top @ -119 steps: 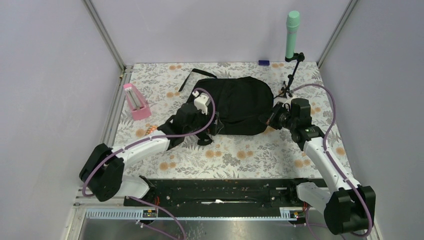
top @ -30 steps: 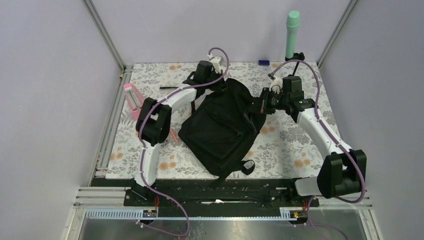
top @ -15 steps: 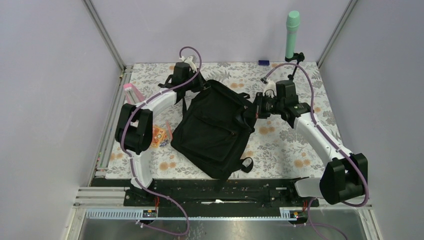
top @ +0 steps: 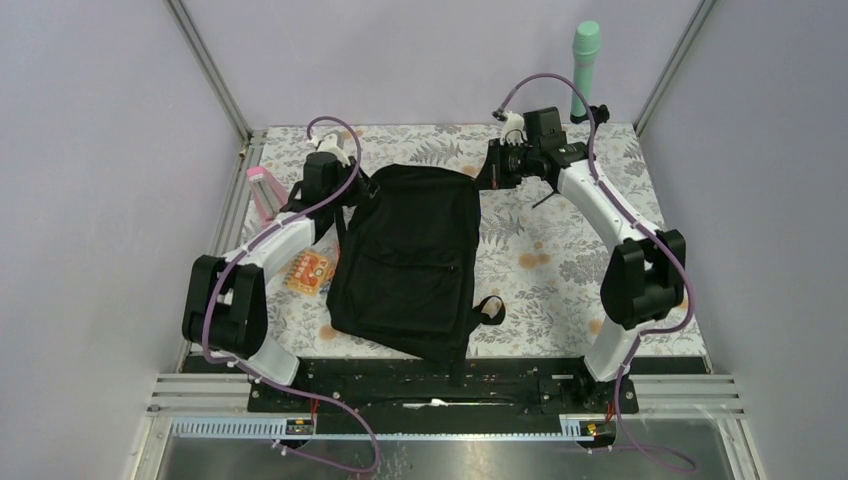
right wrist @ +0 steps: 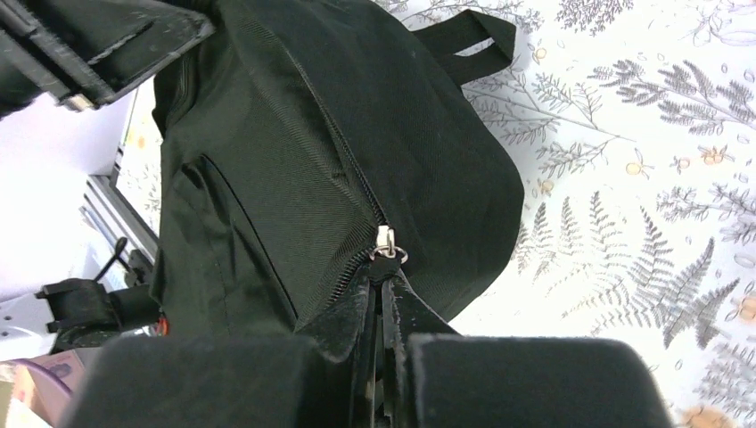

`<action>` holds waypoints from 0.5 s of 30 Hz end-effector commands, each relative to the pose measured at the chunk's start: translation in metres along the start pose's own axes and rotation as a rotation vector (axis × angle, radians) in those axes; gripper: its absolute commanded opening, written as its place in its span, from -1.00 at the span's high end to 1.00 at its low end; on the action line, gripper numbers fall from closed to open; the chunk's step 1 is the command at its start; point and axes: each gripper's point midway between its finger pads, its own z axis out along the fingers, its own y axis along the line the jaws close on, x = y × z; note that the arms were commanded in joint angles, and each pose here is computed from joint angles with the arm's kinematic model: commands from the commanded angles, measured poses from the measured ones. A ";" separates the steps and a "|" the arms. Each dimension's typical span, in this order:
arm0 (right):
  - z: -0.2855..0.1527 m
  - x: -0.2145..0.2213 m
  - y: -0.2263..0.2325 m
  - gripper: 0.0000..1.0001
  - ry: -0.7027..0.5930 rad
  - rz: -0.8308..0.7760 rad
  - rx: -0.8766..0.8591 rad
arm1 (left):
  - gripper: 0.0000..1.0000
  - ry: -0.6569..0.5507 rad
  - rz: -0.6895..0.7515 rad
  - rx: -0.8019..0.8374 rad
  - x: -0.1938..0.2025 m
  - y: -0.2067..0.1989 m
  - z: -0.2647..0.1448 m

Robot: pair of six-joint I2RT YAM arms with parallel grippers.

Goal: Pack the student bag
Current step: Zip the student bag at the center of the board.

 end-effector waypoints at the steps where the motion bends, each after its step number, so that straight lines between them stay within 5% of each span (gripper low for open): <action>1: -0.003 -0.048 0.021 1.00 -0.111 -0.209 -0.100 | 0.19 -0.107 0.112 0.073 -0.029 -0.019 -0.029; 3: 0.001 -0.044 0.023 1.00 -0.107 -0.260 -0.128 | -0.30 -0.135 0.184 0.096 -0.038 -0.025 -0.037; 5: 0.004 -0.039 0.024 1.00 -0.107 -0.329 -0.167 | -0.53 -0.149 0.281 0.146 -0.048 -0.037 -0.041; 15: 0.005 -0.042 0.044 1.00 -0.140 -0.407 -0.308 | -0.64 -0.095 0.715 0.547 -0.052 -0.123 0.003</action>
